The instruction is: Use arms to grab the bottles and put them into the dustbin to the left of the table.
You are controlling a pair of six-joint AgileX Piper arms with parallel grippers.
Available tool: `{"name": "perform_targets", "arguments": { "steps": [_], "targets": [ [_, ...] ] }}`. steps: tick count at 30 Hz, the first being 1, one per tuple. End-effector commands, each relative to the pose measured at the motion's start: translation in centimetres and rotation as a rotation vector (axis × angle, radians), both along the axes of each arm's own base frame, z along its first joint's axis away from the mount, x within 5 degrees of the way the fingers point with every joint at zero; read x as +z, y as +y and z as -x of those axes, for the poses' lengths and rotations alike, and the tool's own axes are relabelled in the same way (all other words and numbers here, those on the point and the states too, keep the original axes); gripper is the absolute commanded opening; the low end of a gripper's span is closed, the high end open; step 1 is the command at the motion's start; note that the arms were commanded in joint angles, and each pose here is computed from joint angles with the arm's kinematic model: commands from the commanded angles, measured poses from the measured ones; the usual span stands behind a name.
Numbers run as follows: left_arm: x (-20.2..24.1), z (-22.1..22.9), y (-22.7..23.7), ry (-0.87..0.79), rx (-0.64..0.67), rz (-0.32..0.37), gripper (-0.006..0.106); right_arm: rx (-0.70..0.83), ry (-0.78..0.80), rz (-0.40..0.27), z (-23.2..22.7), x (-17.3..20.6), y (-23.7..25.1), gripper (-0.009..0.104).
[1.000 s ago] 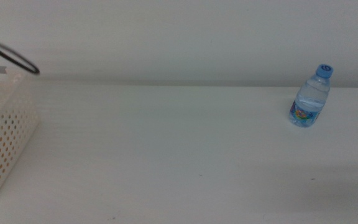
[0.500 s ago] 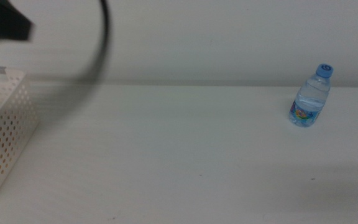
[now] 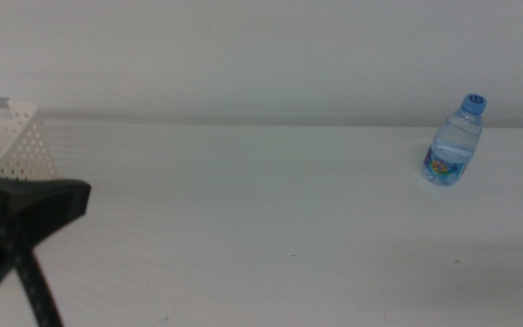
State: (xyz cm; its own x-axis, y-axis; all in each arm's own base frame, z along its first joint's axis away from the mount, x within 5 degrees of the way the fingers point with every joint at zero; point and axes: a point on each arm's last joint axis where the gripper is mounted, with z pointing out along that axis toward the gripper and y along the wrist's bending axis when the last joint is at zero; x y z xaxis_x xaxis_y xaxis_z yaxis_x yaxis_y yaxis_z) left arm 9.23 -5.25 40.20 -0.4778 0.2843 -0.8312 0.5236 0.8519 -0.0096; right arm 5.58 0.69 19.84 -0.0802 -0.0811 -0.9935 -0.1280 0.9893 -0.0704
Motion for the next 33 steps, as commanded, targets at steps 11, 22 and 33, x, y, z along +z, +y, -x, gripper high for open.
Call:
{"name": "perform_targets", "arguments": {
  "steps": [11, 22, 33],
  "targets": [
    [-2.9, -0.8, -1.1, 0.005, -0.006, 0.128, 0.094, -0.002, -0.004, 0.002, 0.1, -1.2, 0.0, 0.079],
    [-2.4, -1.2, -1.1, -0.057, 0.007, 0.151, 0.094, -0.002, -0.004, 0.002, 0.1, -1.2, 0.0, 0.079],
    [-1.3, -1.7, -1.1, -0.177, 0.031, 0.214, 0.094, -0.002, -0.004, 0.002, 0.1, -1.2, 0.0, 0.079]
  ]
}}
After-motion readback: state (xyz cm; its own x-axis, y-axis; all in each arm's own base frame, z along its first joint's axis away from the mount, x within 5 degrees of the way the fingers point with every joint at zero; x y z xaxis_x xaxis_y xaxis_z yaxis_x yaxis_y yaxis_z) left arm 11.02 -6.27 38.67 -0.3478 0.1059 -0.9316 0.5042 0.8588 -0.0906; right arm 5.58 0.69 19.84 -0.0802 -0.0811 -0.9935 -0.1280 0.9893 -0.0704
